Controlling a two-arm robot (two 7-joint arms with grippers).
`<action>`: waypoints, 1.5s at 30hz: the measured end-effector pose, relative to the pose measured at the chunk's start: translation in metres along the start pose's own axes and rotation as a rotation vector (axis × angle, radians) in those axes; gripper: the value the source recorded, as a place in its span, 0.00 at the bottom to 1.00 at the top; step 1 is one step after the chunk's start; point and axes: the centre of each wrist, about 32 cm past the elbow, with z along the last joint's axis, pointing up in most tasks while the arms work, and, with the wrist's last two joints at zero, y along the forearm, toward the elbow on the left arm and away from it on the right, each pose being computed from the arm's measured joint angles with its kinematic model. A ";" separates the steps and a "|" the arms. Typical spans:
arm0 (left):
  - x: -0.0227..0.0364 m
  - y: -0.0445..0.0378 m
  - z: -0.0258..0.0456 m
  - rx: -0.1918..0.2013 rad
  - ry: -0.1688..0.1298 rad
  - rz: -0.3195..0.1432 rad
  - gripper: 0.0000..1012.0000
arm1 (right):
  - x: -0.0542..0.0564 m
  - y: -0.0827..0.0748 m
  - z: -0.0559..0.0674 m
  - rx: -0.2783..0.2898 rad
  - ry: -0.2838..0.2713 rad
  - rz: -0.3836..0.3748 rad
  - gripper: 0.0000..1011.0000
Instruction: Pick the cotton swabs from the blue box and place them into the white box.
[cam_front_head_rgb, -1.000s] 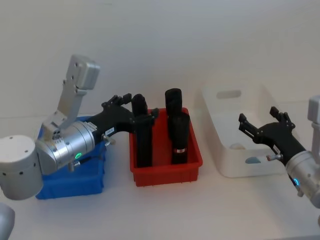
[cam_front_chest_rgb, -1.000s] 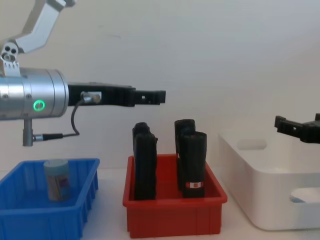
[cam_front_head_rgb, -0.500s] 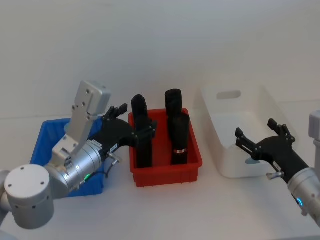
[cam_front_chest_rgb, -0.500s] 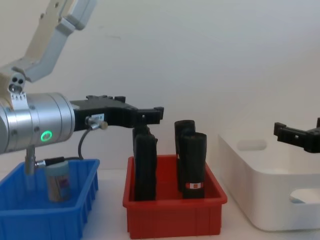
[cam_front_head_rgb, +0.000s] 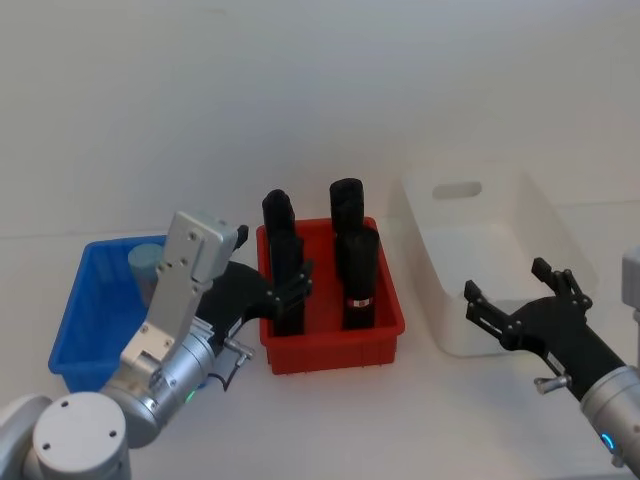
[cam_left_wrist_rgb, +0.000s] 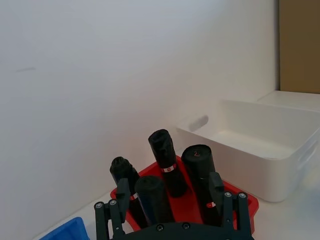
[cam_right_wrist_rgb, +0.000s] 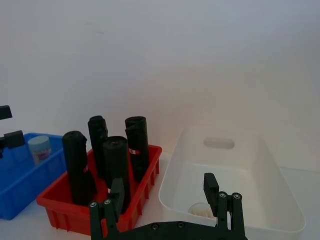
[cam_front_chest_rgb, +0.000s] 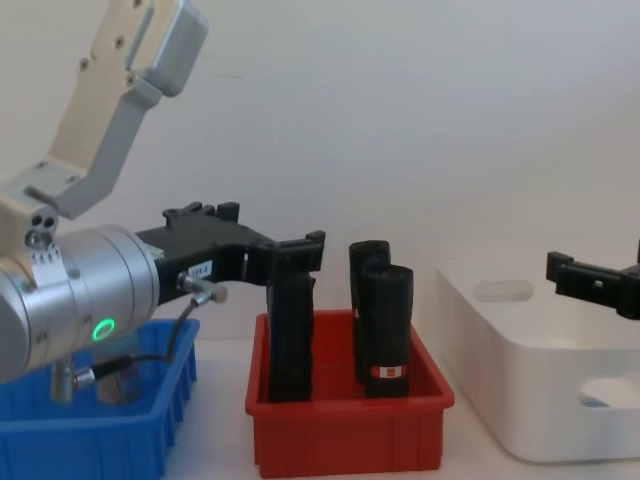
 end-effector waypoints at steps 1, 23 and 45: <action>-0.0040 0.0023 -0.0014 -0.007 -0.005 0.011 0.99 | -0.001 -0.001 0.000 0.000 0.000 0.001 0.99; -0.0210 0.0123 -0.0075 -0.034 -0.022 0.060 0.99 | -0.003 -0.004 0.001 -0.001 -0.001 0.003 0.99; -0.0210 0.0123 -0.0076 -0.034 -0.021 0.060 0.99 | 0.003 0.014 -0.005 -0.004 -0.020 0.052 0.99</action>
